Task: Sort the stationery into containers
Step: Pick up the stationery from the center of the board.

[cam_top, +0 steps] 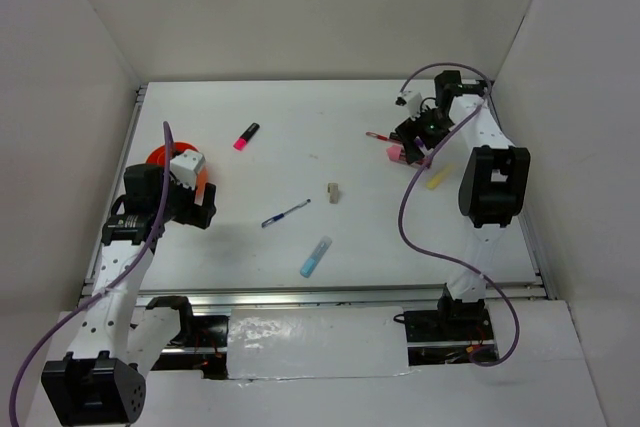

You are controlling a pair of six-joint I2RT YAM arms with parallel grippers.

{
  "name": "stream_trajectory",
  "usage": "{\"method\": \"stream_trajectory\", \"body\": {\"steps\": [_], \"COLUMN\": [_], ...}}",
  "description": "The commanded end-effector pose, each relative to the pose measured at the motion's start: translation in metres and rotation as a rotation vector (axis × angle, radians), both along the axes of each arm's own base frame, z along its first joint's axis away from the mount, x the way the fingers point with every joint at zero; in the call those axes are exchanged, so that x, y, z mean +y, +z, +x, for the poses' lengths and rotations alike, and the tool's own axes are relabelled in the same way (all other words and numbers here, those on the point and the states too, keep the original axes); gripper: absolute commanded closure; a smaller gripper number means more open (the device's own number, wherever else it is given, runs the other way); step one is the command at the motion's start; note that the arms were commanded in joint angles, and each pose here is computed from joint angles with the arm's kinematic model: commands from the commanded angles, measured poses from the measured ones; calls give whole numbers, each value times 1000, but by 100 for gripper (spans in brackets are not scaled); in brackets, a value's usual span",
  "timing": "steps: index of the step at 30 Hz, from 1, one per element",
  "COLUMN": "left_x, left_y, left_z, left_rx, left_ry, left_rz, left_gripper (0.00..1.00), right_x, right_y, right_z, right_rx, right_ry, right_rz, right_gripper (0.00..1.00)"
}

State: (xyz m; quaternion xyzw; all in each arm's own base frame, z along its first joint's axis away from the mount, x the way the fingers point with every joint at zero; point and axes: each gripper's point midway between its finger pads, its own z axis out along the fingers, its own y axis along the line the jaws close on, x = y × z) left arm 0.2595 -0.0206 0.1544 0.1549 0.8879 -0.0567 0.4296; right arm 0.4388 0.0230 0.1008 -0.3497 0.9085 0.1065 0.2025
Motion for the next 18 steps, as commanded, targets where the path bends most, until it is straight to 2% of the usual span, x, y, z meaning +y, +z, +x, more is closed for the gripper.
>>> {"method": "stream_trajectory", "body": {"steps": [1,13,18], "left_x": [-1,-1,0], "left_y": [18,17,16], "left_z": [8,10,10], "left_rx": [-49,-47,-44], "left_ry": [-19,-21,-15], "left_rz": [-1,2,2], "left_gripper": [1,1,1], "right_x": [-5,-19,-19], "right_y": [4,-40,-55], "right_z": [11,26,16], "right_rx": [-29,-14,19], "right_ry": [48,48,78], "right_rz": [-27,-123,-149], "right_gripper": [9,11,18]}}
